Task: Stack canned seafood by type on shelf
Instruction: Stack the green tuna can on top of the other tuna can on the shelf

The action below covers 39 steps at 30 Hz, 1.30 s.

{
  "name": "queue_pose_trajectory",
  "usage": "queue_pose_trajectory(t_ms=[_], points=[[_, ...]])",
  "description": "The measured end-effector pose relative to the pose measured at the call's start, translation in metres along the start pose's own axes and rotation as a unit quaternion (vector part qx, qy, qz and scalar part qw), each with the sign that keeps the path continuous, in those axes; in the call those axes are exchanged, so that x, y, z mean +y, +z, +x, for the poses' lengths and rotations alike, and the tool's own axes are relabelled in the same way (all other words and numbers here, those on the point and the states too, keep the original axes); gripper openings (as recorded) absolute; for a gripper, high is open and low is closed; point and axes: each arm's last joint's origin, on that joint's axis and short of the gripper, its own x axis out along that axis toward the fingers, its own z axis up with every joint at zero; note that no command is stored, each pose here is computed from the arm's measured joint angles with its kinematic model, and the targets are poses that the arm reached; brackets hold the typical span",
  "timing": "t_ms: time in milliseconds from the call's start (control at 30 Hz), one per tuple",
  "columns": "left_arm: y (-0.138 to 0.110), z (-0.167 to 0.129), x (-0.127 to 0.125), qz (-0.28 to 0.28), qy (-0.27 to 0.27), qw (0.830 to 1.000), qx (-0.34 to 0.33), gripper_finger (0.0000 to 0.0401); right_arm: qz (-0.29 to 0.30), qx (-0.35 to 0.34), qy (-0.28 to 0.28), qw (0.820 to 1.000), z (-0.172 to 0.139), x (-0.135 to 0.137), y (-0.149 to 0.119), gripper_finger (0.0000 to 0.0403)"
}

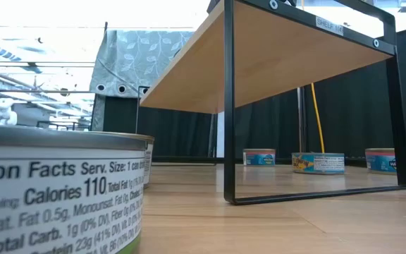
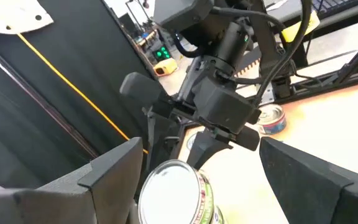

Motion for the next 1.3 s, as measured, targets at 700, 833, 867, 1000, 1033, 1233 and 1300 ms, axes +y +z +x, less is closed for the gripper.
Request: queue_pose_trajectory(t_ms=[700,833,867,1000,1033,1233,1300], points=[[-0.005,0.003,0.005,-0.020,-0.035,0.999,-0.003,0.0322,-0.108,0.032,-0.026,0.993,0.002,-0.003,-0.002,0.0233],[-0.005,0.003,0.005,-0.020,-0.035,0.999,-0.003,0.0322,-0.094,0.058,-0.054,0.992,0.001,-0.007,-0.002,0.0233],[-0.005,0.003,0.005,-0.020,-0.036,0.999,-0.003,0.0322,-0.083,0.079,-0.077,0.990,0.001,-0.010,-0.001,0.0233],[-0.005,0.003,0.005,-0.019,-0.036,0.999,-0.001,0.0322,-0.047,0.158,-0.146,0.975,-0.017,-0.017,0.003,0.0233],[-0.005,0.003,0.005,-0.018,-0.037,0.999,-0.001,0.0322,-0.031,0.165,-0.155,0.973,-0.025,-0.018,0.004,0.0233],[-0.006,0.003,0.005,-0.019,-0.037,0.999,0.000,0.0322,0.134,0.139,-0.134,0.972,-0.083,-0.010,0.002,0.0233],[-0.006,0.003,0.005,-0.029,-0.038,0.999,0.001,0.0322,0.193,0.134,-0.113,0.965,-0.105,-0.002,-0.003,0.0233]])
